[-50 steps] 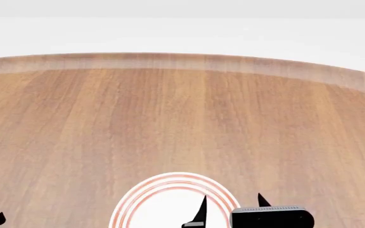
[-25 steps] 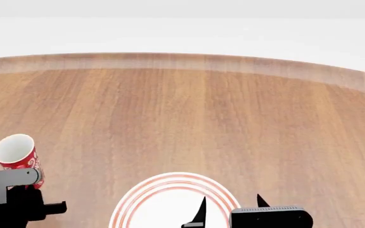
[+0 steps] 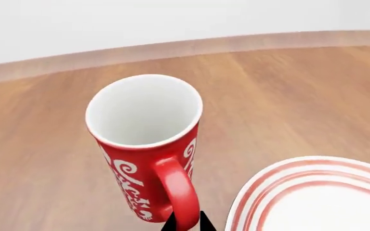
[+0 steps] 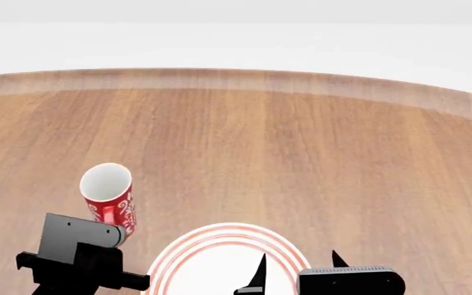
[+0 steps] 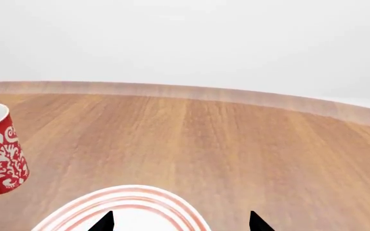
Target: Pick up the red mug and put it on the plate
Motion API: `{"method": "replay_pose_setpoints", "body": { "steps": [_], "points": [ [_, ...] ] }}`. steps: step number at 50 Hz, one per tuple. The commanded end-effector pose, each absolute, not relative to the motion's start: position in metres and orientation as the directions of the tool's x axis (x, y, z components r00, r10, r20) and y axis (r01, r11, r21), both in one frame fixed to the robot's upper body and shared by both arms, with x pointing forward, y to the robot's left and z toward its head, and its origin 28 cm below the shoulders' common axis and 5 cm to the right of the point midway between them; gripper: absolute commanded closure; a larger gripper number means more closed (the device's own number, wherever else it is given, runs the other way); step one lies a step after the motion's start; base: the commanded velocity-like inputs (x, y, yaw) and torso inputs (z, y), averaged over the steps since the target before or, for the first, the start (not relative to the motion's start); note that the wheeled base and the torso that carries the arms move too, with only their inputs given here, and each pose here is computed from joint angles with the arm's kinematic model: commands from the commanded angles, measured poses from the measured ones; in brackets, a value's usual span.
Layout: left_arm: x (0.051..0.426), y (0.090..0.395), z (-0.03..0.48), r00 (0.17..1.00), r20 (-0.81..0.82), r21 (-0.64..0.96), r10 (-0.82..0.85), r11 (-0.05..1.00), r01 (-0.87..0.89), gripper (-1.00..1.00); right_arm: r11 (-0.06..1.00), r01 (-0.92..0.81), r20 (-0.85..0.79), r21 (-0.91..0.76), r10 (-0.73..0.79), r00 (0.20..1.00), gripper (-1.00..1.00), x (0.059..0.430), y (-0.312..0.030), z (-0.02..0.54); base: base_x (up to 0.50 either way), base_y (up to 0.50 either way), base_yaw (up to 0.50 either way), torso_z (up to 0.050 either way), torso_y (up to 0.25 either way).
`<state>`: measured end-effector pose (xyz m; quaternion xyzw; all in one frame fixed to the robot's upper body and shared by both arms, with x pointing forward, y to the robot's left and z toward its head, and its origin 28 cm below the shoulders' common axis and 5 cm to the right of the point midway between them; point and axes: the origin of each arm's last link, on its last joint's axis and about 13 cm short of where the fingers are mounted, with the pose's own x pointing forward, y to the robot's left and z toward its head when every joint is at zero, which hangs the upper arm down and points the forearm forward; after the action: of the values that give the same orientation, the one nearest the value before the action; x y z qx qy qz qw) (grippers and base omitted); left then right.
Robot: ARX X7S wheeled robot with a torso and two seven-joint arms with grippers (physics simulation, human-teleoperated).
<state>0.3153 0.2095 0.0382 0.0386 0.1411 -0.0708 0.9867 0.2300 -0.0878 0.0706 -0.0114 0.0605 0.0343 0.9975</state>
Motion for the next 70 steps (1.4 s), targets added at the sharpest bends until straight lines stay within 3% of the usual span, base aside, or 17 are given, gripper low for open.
{"method": "replay_pose_setpoints", "body": {
  "steps": [1,15,35,70],
  "points": [
    [0.307,0.182,0.044,0.922,-0.273,0.039,-0.274,0.955,0.295,1.00,0.998,-0.064,-0.115,0.003,0.064,0.991,-1.00,0.232,-0.089,0.071,0.00,0.00,0.00,0.000,0.000],
    [0.290,0.155,0.045,0.855,-0.283,0.053,-0.434,0.883,0.466,1.00,0.998,-0.063,-0.117,0.004,0.063,0.991,-1.00,0.233,-0.090,0.070,0.00,0.00,0.00,0.000,0.001],
    [0.287,0.143,0.042,0.778,-0.285,-0.011,-0.560,0.813,0.582,1.00,0.998,-0.065,-0.118,0.003,0.065,0.991,-1.00,0.232,-0.089,0.069,0.00,0.00,0.00,0.000,0.000],
    [0.302,0.140,0.019,0.709,-0.382,-0.070,-0.593,0.783,0.617,1.00,0.998,-0.067,-0.117,0.009,0.067,0.991,-1.00,0.232,-0.089,0.069,0.00,0.00,0.00,0.000,0.000]
  ]
}}
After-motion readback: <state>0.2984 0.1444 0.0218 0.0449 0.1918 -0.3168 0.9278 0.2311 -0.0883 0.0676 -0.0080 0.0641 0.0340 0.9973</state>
